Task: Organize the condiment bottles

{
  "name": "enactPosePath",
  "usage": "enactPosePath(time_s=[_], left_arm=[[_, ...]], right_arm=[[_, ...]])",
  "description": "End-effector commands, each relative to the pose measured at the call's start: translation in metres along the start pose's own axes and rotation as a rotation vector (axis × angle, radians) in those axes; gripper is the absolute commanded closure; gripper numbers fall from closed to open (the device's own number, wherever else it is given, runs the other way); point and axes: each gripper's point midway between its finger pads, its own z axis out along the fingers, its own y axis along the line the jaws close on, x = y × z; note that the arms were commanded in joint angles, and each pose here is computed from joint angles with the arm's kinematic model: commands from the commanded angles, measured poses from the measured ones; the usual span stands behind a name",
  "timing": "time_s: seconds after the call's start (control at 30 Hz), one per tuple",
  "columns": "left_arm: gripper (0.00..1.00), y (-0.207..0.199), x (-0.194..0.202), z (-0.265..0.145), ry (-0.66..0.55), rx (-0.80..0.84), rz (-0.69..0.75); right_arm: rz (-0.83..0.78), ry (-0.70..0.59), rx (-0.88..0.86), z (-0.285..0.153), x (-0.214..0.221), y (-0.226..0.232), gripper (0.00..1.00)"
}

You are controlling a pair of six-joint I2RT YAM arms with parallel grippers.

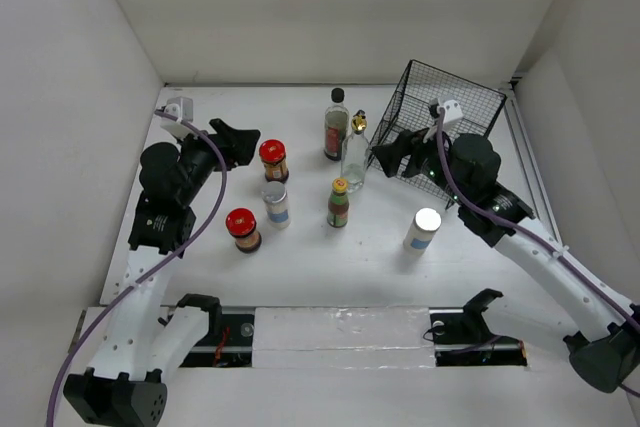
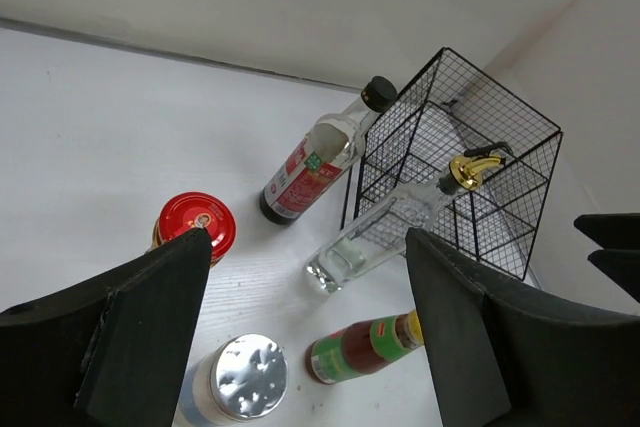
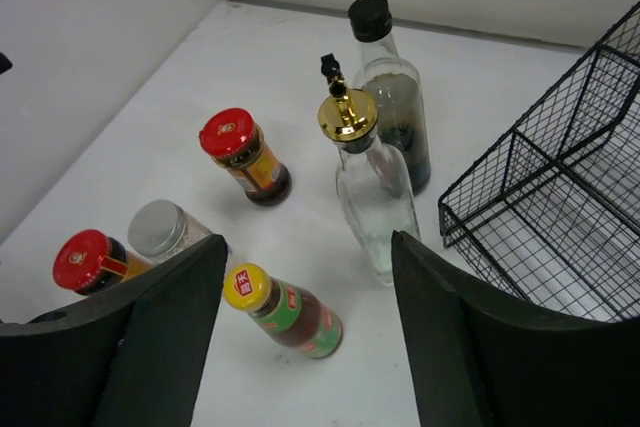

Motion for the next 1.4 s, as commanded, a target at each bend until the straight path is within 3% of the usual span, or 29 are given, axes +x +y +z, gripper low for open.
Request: enactPosePath(time_s=[0.0,0.07,0.1,0.13,0.17,0.2,0.27,0.3,0.33,0.4,0.5,0.57,0.6,0.67,0.93,1.3,1.37], left_arm=[[0.25,-0.013,-0.013,0.0,-0.042,0.059,0.032],[0.24,-0.016,-0.015,-0.001,-0.056,0.077,0.038],[0.24,-0.016,-0.015,-0.002,-0.056,0.077,0.038],[0.24,-0.014,-0.011,-0.001,-0.048,0.073,0.036],[0.28,-0.012,-0.009,0.001,-0.04,0.068,0.033],[0.32,-0.012,-0.009,0.001,-0.04,0.068,0.033],[0.46,-0.012,-0.009,0.001,-0.04,0.068,0.033],[0.53,-0.012,-0.009,0.001,-0.04,0.068,0.033],[0.68,-0.012,-0.009,0.001,-0.04,0.068,0.033],[0.76,-0.013,-0.009,0.001,-0.04,0.068,0.024],[0.78,-0.01,-0.005,0.002,-0.032,0.064,0.022],[0.73,-0.01,-0.005,0.002,-0.032,0.064,0.022],[0.63,-0.01,-0.005,0.002,-0.032,0.064,0.022],[0.57,-0.01,-0.005,0.004,-0.032,0.064,0.013],[0.56,-0.008,0.0,0.009,-0.01,0.063,-0.002],[0.56,-0.01,-0.001,0.009,-0.013,0.076,0.001],[0.56,-0.012,0.0,0.008,-0.007,0.086,0.001]], right_arm=[[-0.012,-0.085,-0.025,-0.003,-0.024,0.011,0.29],[-0.012,-0.076,-0.022,-0.003,-0.019,0.01,0.5],[-0.013,-0.065,-0.029,-0.001,-0.015,0.013,0.71],[-0.013,-0.067,-0.02,0.0,-0.016,0.011,0.71],[-0.013,-0.052,-0.016,0.004,-0.011,0.01,0.9],[-0.013,-0.052,-0.015,0.004,-0.011,0.01,0.94],[-0.015,-0.035,-0.02,0.007,-0.005,0.014,0.89],[-0.016,-0.013,-0.014,0.013,0.003,0.012,0.79],[-0.017,-0.01,-0.025,0.015,0.003,0.017,0.66],[-0.031,0.022,-0.027,0.022,0.011,0.019,0.35],[-0.045,0.04,-0.024,0.031,0.016,0.023,0.21],[-0.059,0.078,-0.013,0.044,0.028,0.02,0.19],[-0.06,0.087,-0.011,0.048,0.031,0.02,0.19],[-0.065,0.101,0.018,0.059,0.038,0.017,0.19],[-0.096,0.011,0.161,0.094,0.021,-0.005,0.21],[-0.139,-0.066,0.194,0.142,0.022,-0.018,0.35],[-0.13,-0.108,0.197,0.146,0.015,-0.017,0.42]])
